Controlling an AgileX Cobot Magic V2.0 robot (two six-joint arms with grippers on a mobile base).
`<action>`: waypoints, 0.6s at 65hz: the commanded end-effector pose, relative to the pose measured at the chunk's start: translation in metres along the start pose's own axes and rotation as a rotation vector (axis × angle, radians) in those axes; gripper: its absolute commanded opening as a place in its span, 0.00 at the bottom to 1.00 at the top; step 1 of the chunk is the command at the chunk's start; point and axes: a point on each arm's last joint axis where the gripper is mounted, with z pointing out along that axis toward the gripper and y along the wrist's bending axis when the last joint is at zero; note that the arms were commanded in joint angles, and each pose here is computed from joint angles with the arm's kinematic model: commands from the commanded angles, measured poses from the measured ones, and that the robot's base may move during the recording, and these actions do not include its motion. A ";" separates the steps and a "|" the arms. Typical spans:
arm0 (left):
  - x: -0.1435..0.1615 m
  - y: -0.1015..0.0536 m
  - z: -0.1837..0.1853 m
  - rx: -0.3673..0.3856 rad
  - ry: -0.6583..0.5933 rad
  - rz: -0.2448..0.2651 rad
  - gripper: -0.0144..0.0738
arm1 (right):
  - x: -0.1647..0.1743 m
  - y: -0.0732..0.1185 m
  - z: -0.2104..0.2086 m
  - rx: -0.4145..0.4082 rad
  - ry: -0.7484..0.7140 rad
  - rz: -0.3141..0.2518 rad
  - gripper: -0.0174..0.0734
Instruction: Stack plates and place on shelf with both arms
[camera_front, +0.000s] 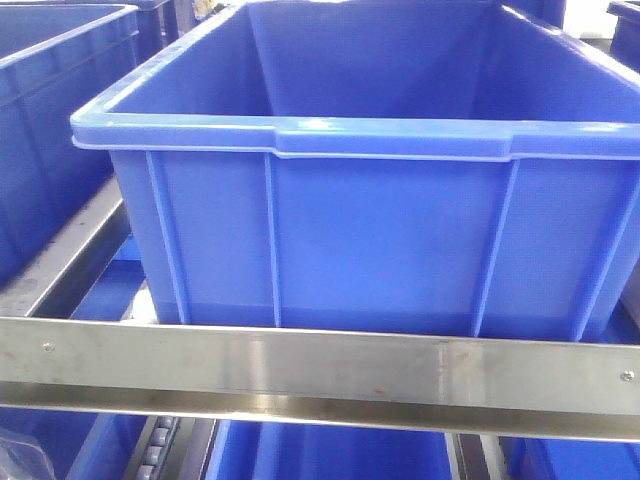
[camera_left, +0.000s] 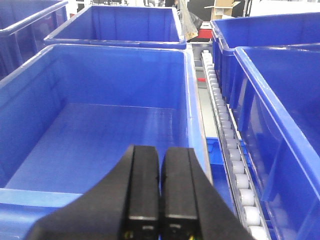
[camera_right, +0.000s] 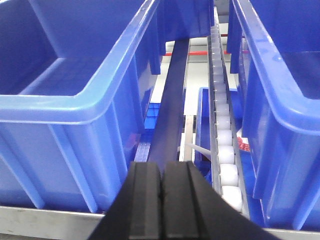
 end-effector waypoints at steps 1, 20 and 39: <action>-0.020 0.000 -0.001 -0.001 -0.120 -0.010 0.26 | -0.009 0.001 -0.002 -0.006 -0.108 -0.010 0.25; -0.005 0.000 -0.002 -0.004 -0.122 0.096 0.26 | -0.009 0.001 -0.002 -0.006 -0.107 -0.010 0.25; 0.054 0.000 -0.027 0.006 -0.163 0.125 0.26 | -0.009 0.001 -0.002 -0.006 -0.107 -0.010 0.25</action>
